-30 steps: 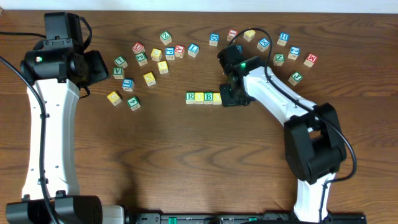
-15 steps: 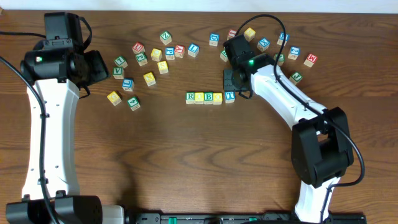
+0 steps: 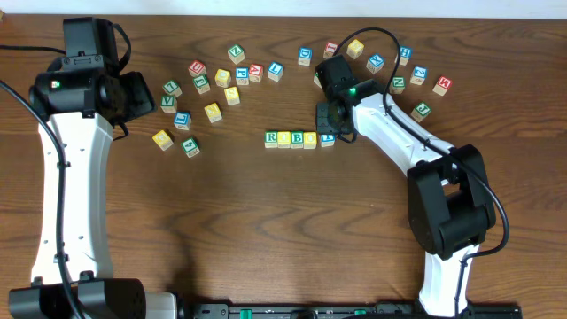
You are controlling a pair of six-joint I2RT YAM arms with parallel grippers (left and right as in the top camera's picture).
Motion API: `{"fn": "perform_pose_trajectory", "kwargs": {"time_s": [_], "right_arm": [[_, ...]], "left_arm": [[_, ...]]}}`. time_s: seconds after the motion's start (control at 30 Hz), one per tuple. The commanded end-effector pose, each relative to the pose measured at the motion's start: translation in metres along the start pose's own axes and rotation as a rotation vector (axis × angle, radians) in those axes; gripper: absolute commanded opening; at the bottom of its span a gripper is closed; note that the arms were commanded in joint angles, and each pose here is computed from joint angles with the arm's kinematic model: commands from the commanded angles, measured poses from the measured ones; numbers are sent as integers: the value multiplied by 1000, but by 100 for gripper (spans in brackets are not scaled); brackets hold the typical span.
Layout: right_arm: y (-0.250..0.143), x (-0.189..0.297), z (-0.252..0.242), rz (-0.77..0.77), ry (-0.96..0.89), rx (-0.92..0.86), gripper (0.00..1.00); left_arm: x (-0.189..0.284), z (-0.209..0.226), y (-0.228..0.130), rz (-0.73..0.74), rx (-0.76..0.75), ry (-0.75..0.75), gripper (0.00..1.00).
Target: Spell out ROBOT
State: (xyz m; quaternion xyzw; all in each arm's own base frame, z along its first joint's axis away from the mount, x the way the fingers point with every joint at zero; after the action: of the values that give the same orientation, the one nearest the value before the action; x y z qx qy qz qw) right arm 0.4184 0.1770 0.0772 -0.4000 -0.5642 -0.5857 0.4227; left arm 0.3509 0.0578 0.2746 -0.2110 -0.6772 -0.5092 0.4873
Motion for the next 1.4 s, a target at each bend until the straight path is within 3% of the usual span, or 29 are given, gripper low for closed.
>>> {"fn": "perform_pose_trajectory", "kwargs": {"time_s": [0.0, 1.37], "right_arm": [[-5, -9, -2, 26, -6, -13, 3], [-16, -12, -3, 93, 16, -26, 1]], "left_arm": [[-5, 2, -2, 15, 10, 13, 69], [-5, 2, -2, 16, 9, 13, 68]]}}
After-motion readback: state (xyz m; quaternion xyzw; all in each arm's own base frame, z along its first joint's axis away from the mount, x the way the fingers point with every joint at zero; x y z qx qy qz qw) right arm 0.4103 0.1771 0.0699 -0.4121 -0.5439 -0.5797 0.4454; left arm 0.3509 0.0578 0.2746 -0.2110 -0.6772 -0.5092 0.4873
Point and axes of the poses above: each gripper's point midway between its finger pads, its own x axis back along the fingers, its own z axis along the line the jaws close on, y = z × x, the point moved 4 cm from there along x, back along the fingers, and after that the axes turned 1 degree about x, right-handed, at the moved point
